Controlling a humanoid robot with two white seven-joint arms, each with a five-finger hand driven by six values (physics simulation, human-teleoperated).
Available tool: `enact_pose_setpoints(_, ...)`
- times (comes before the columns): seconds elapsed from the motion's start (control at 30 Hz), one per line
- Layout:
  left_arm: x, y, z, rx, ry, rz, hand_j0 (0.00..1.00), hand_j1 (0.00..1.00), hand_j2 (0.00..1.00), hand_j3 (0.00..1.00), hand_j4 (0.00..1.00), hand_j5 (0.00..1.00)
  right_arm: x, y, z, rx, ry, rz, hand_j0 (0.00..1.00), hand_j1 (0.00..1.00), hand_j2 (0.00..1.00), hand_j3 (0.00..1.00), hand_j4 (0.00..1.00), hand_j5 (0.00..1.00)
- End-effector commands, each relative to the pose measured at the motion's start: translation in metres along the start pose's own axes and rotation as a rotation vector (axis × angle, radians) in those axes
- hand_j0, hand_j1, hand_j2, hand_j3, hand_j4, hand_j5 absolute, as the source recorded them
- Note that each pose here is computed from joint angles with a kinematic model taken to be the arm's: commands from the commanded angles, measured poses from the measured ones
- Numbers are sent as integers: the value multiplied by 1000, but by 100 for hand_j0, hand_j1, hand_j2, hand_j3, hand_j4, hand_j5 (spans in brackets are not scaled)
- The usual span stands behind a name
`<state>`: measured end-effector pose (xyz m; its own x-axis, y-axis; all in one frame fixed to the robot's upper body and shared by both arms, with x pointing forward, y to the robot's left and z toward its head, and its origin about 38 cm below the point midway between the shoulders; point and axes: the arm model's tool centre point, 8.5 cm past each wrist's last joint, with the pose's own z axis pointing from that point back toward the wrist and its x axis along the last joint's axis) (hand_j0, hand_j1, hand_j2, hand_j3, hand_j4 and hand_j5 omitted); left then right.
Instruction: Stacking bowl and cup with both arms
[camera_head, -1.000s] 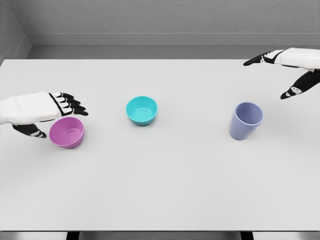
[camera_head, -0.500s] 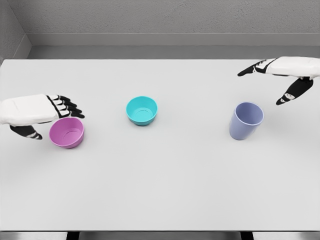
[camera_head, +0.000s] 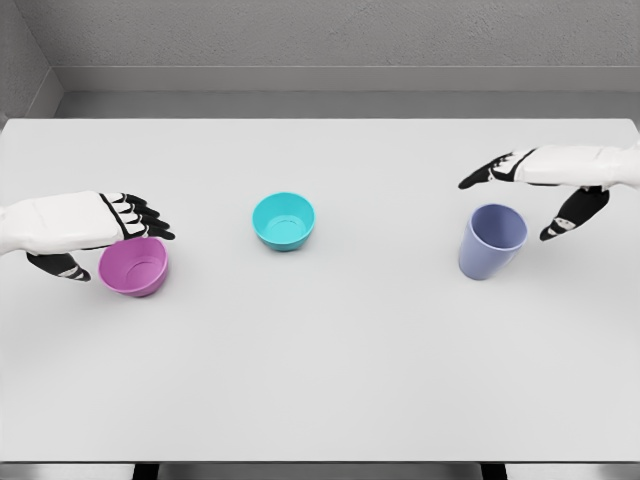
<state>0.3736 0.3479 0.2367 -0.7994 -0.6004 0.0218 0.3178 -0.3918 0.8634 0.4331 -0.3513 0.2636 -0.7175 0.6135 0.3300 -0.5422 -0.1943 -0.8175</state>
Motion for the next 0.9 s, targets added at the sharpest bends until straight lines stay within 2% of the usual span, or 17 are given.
enact_pose_setpoints(0.0, -4, -2, 1, -7, 15, 6, 100, 100, 100, 100, 100, 100, 1, 1, 0, -2, -5, -6, 100, 100, 100, 100, 100, 100)
enact_pose_setpoints(0.07, -8, 1, 2, -18, 38, -27, 100, 100, 100, 100, 100, 100, 1, 4, -2, 2, -8, -11, 100, 100, 100, 100, 100, 100)
enact_pose_setpoints(0.13, -8, 0, 2, -20, 38, -25, 100, 100, 100, 100, 100, 100, 0, 8, -2, 8, -6, -20, 100, 100, 100, 100, 100, 100)
enact_pose_setpoints(0.4, -3, -4, -14, 9, 9, 5, 100, 100, 100, 100, 100, 100, -2, 11, -4, 10, -5, -29, 100, 100, 100, 100, 100, 100)
enact_pose_setpoints(0.63, -10, -16, -12, -13, 25, 42, 100, 100, 100, 100, 100, 100, -1, 14, -12, 14, -22, -36, 100, 100, 100, 100, 100, 100)
enact_pose_setpoints(0.87, -8, -16, -17, -9, 15, 40, 100, 100, 100, 100, 100, 100, 0, 18, -19, 21, -33, -42, 100, 100, 100, 100, 100, 100)
